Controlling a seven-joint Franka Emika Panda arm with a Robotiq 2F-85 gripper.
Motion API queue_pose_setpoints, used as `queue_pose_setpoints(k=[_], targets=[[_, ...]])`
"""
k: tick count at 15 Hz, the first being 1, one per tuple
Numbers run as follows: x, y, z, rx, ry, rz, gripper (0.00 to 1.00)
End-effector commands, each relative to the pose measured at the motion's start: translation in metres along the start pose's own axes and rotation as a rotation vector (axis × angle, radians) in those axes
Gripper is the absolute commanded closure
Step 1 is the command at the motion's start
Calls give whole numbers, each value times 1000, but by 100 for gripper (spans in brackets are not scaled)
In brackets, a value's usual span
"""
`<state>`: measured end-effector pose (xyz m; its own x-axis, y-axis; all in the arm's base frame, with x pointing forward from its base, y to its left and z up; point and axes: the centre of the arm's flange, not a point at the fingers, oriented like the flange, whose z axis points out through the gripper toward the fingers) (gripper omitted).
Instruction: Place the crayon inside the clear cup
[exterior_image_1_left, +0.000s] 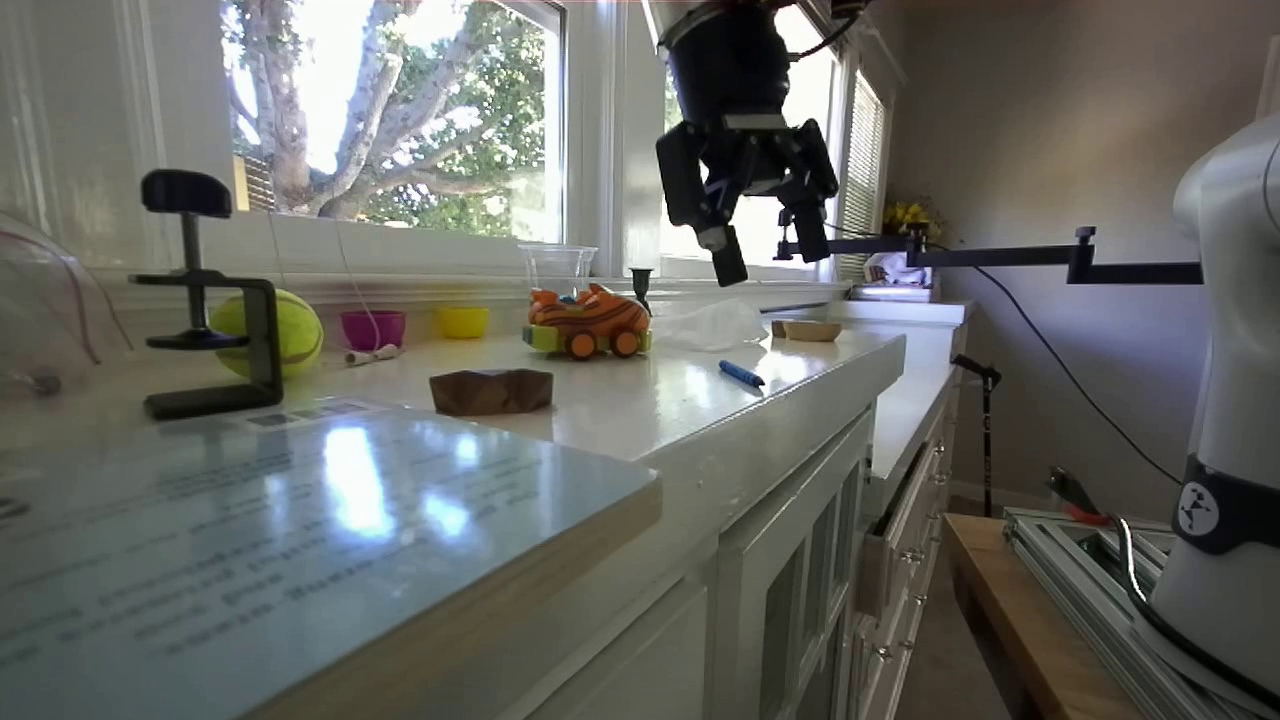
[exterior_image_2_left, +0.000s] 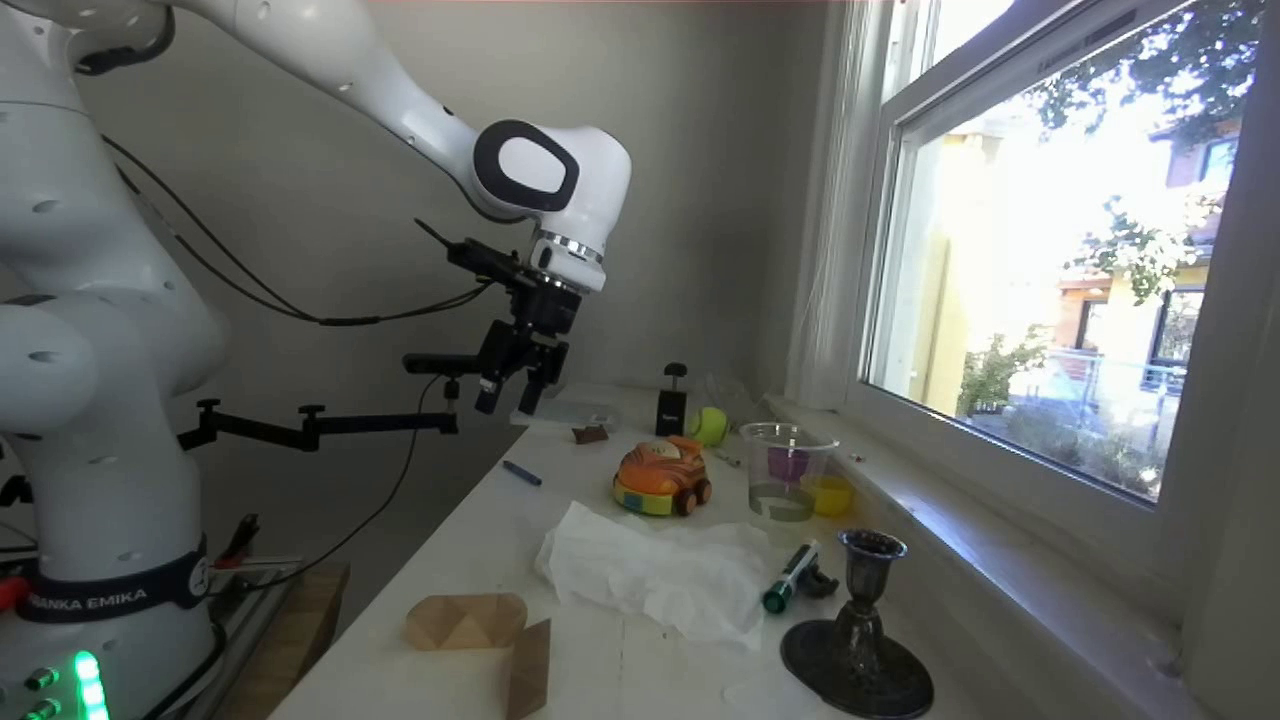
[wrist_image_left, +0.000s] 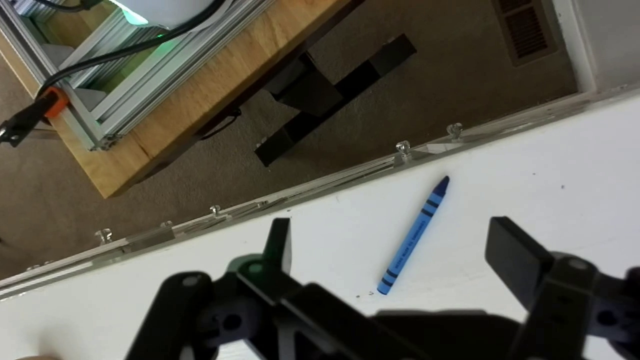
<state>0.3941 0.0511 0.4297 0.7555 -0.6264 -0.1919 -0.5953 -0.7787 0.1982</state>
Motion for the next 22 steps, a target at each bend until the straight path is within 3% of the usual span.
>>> queue_pose_setpoints(k=[1,5,11,22], targets=[[-3,6,-4,-17,51,33,0],[-16,18,-11,-42,132,116,0],[-32,26,14,-13,238,254,0],[-7,29,46,166,246,285,0]])
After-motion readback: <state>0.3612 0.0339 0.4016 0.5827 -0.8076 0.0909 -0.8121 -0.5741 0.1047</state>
